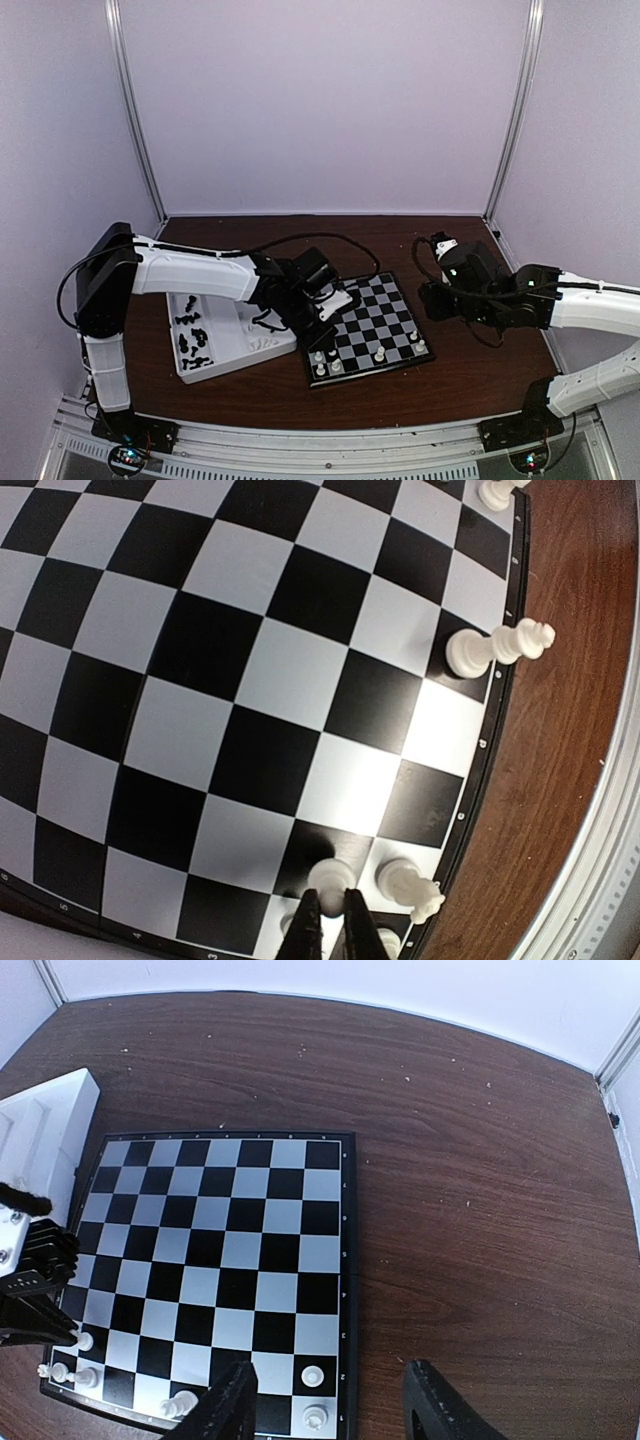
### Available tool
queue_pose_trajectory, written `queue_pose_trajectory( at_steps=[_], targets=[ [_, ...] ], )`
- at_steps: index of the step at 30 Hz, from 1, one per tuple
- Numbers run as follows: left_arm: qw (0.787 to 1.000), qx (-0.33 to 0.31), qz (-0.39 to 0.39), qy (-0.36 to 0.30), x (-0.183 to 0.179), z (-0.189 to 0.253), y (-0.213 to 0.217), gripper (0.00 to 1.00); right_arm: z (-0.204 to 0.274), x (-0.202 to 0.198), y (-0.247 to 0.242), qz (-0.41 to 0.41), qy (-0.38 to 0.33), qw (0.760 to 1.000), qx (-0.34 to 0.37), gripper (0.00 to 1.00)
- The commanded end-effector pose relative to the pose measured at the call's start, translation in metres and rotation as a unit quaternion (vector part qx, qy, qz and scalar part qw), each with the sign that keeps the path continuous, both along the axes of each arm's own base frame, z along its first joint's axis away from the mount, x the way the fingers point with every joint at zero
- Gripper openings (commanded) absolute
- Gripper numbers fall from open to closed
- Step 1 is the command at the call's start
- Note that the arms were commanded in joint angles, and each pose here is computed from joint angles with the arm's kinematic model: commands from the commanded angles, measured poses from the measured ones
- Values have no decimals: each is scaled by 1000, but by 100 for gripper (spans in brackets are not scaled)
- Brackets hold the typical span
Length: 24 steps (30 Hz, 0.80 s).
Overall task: Set up the chess pieces on the board
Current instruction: Place the chess piece on the chessboard.
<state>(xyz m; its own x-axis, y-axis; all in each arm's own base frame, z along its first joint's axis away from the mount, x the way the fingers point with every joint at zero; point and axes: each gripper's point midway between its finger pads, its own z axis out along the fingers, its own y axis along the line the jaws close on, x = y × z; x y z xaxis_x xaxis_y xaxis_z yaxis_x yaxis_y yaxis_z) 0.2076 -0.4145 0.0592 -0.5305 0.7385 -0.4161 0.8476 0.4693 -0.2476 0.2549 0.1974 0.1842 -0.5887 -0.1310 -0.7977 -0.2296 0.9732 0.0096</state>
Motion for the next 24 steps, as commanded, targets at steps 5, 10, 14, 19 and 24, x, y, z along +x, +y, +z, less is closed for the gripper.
queue_pose_trajectory(
  at_steps=[5,10,14,19,24],
  targets=[
    [1000,12,-12,-9,0,-4,-3,4,-1,1,-4,-9,-2,1000,5,52],
    [1000,14,-13,-12,0,-6,-4,9,-2,0,-5,-10,-1,1000,5,52],
    [1000,13,-14,-14,0,-4,-6,15,-2,0,-5,-11,-1,1000,5,52],
    [1000,12,-15,-12,-1,-5,-8,12,-3,0,-5,-11,0,1000,6,52],
    [1000,12,-15,-13,0,-5,-9,12,-2,0,-6,-12,-1,1000,5,52]
  ],
)
